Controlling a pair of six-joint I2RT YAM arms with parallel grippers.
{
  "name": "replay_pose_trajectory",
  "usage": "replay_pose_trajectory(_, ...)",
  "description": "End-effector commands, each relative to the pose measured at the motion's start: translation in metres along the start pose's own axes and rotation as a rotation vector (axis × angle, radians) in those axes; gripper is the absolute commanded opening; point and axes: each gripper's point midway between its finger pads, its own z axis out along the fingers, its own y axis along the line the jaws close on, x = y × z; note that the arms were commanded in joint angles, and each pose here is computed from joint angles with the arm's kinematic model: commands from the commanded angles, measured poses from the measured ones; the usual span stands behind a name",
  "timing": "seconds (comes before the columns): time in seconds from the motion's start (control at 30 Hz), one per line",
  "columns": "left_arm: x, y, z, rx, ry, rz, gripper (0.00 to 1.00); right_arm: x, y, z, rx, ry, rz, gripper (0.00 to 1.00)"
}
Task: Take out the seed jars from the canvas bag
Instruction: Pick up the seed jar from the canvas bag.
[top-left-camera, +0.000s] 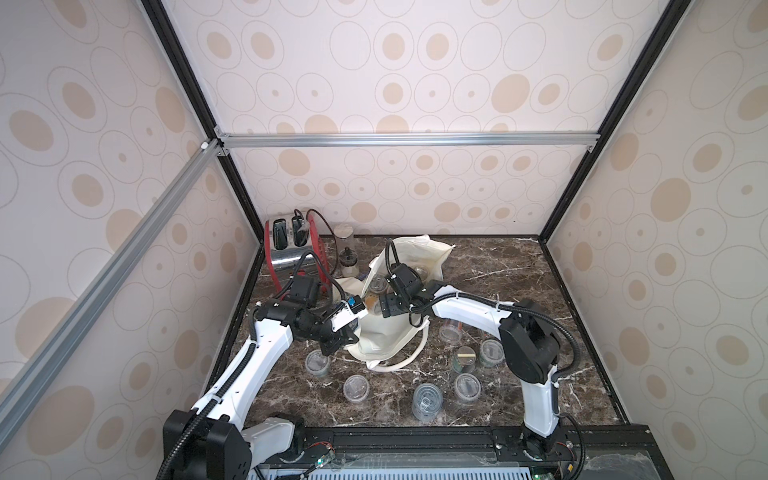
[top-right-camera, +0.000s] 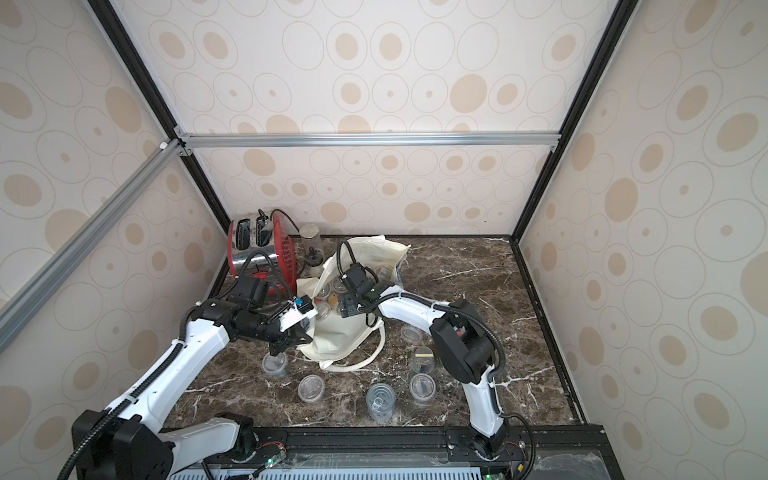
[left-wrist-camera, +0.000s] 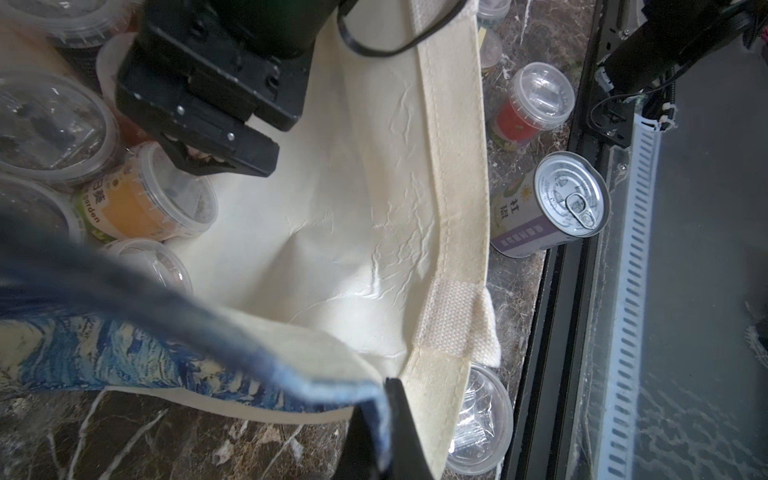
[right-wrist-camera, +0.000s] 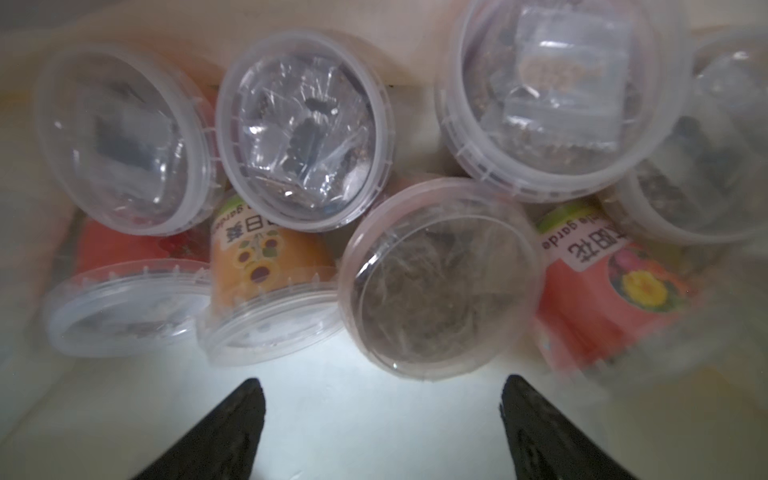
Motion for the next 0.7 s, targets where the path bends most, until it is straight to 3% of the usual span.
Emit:
replay_pose_trajectory(0.0,-0.009,-0.018,-0.006,0.076,-0.029,0.039,0.0,-0.019,-0.01,-0.001,0.033,-0.039,-0.084,0.93)
replay_pose_trajectory(0.13,-0.012,-0.016,-0.01,0.056,-0.025,0.041,0.0,-0.023,-0.025,0.0,0.06,-0.039,-0.072,0.94)
replay_pose_trajectory(0.37,-0.014,-0.017,-0.013,0.05,-0.026,0.051,0.0,-0.027,-0.01,0.019,-0.059,-0.025,-0.062,0.96)
replay_pose_trajectory(0.67,-0.015,-0.023,-0.016,0.06,-0.034,0.061,0.0,-0.02,-0.018,0.046,-0.085,0.025,0.01,0.94)
